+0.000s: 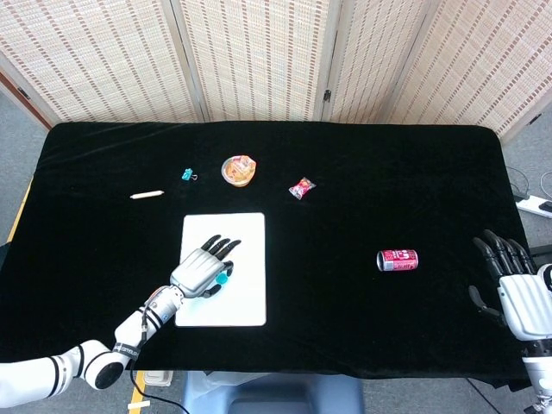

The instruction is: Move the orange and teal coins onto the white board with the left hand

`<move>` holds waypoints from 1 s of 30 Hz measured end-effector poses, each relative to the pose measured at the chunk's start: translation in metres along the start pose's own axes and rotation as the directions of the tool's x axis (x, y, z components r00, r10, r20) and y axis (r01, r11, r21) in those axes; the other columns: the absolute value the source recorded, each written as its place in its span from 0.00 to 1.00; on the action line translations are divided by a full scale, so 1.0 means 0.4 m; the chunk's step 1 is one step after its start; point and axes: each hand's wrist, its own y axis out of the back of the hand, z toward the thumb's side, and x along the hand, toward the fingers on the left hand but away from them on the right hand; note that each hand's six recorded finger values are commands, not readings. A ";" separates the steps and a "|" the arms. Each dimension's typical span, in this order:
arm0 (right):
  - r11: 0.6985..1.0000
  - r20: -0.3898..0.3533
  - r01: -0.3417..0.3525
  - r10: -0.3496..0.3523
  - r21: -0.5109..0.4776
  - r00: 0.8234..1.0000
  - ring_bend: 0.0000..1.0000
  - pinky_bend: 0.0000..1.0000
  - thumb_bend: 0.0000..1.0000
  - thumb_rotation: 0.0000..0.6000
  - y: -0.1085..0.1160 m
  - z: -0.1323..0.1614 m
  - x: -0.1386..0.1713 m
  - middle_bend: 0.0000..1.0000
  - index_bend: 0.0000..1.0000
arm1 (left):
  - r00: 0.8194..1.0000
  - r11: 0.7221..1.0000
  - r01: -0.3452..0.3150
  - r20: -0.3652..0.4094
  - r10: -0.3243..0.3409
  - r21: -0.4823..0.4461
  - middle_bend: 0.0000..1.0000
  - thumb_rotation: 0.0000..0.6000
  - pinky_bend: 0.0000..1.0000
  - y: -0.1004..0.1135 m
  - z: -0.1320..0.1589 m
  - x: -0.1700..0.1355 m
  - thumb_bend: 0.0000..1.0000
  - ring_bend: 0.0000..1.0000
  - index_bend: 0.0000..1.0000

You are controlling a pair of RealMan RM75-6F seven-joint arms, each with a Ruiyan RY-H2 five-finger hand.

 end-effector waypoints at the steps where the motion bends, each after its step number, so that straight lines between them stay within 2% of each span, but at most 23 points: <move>1: 1.000 0.002 0.000 0.000 0.001 1.000 0.00 0.00 0.46 1.00 0.000 -0.001 0.000 0.01 0.00 | 1.000 1.000 0.004 -0.001 -0.004 0.002 0.04 1.00 0.00 -0.003 0.002 0.005 0.41 0.00 0.47; 19: 1.000 0.005 0.003 -0.003 0.001 1.000 0.00 0.00 0.46 1.00 0.004 -0.004 0.006 0.01 0.00 | 0.998 0.998 0.044 -0.055 -0.042 0.038 0.04 1.00 0.00 -0.042 -0.012 0.027 0.41 0.00 0.45; 21: 1.000 0.005 0.002 -0.002 0.001 1.000 0.00 0.00 0.46 1.00 0.003 -0.005 0.007 0.01 0.00 | 0.998 0.998 0.044 -0.056 -0.042 0.039 0.04 1.00 0.00 -0.043 -0.013 0.026 0.41 0.00 0.43; 25: 1.000 0.006 0.004 -0.004 0.000 1.000 0.00 0.00 0.46 1.00 0.004 -0.005 0.007 0.01 0.00 | 0.998 0.999 0.032 -0.049 -0.031 0.028 0.01 1.00 0.00 -0.037 -0.007 0.019 0.41 0.00 0.30; 30: 1.000 0.007 0.008 -0.008 0.000 1.000 0.00 0.00 0.46 1.00 0.008 -0.007 0.006 0.01 0.00 | 0.999 0.999 -0.028 -0.037 0.028 -0.022 0.01 1.00 0.00 0.006 -0.006 -0.016 0.41 0.00 0.25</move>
